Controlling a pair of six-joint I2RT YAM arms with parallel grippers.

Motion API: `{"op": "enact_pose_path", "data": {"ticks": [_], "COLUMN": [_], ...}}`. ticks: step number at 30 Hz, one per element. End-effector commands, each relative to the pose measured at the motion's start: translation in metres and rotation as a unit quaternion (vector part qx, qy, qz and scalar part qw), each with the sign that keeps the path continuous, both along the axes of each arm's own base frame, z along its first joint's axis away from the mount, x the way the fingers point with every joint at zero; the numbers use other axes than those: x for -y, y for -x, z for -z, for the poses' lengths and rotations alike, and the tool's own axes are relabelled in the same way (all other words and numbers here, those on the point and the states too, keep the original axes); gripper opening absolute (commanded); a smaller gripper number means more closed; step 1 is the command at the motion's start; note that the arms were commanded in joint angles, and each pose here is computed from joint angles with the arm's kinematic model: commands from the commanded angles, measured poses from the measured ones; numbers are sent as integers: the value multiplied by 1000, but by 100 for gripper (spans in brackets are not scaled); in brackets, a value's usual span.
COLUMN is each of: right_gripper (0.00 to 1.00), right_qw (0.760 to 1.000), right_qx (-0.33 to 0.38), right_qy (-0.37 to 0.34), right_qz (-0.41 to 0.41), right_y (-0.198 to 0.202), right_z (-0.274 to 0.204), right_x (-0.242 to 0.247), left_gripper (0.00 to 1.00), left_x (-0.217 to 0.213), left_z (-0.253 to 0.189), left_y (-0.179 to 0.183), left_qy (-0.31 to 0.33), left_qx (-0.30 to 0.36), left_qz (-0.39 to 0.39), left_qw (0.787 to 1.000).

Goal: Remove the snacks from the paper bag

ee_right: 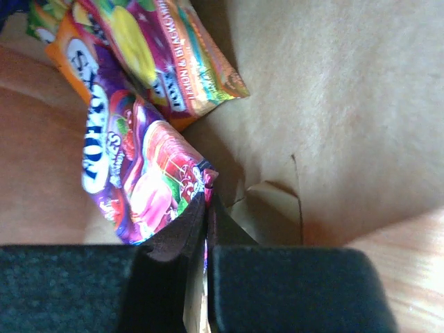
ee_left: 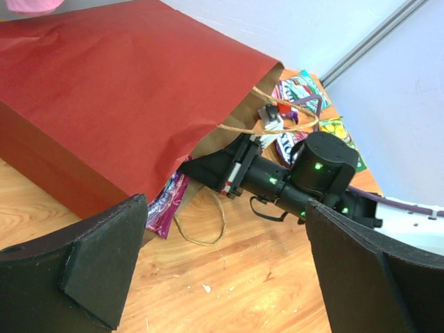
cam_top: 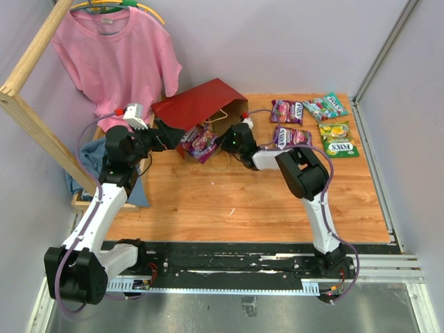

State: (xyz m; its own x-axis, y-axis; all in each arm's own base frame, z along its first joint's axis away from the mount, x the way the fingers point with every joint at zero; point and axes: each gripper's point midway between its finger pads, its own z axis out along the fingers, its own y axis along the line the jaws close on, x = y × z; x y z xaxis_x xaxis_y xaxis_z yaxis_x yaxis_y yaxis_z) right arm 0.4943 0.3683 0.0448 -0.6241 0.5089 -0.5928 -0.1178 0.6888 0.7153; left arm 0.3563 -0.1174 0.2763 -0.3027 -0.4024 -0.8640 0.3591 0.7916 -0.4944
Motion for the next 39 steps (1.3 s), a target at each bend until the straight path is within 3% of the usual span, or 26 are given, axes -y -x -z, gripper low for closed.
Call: {"op": "enact_pose_path", "data": {"ticks": [1, 11, 16, 24, 31, 35, 39], "right_gripper": [1, 1, 1, 1, 1, 2, 2], "right_qw": [997, 991, 996, 997, 991, 989, 990], "right_qx": [62, 93, 54, -55, -93, -113, -112], "right_qy": [-47, -92, -58, 57, 78, 82, 67], "right_qz": [-14, -30, -46, 3, 59, 56, 61], "right_y": [4, 50, 102, 194, 192, 176, 165], "right_z": [-67, -133, -108, -47, -46, -41, -37], "right_x": [-1, 34, 80, 205, 279, 286, 284], "left_gripper": [100, 100, 100, 100, 100, 100, 100], "left_x": [-4, -11, -12, 5, 55, 113, 164], "left_z": [-3, -2, -4, -2, -1, 22, 71], "left_y": [-3, -3, -2, 0, 11, 37, 63], "left_qy": [-6, -19, -20, -3, -9, 10, -22], "left_qx": [7, 6, 7, 2, 4, -14, -56], "left_qz": [-7, -25, -28, 23, 98, 138, 154], "left_qw": [1000, 999, 999, 1000, 995, 990, 986]}}
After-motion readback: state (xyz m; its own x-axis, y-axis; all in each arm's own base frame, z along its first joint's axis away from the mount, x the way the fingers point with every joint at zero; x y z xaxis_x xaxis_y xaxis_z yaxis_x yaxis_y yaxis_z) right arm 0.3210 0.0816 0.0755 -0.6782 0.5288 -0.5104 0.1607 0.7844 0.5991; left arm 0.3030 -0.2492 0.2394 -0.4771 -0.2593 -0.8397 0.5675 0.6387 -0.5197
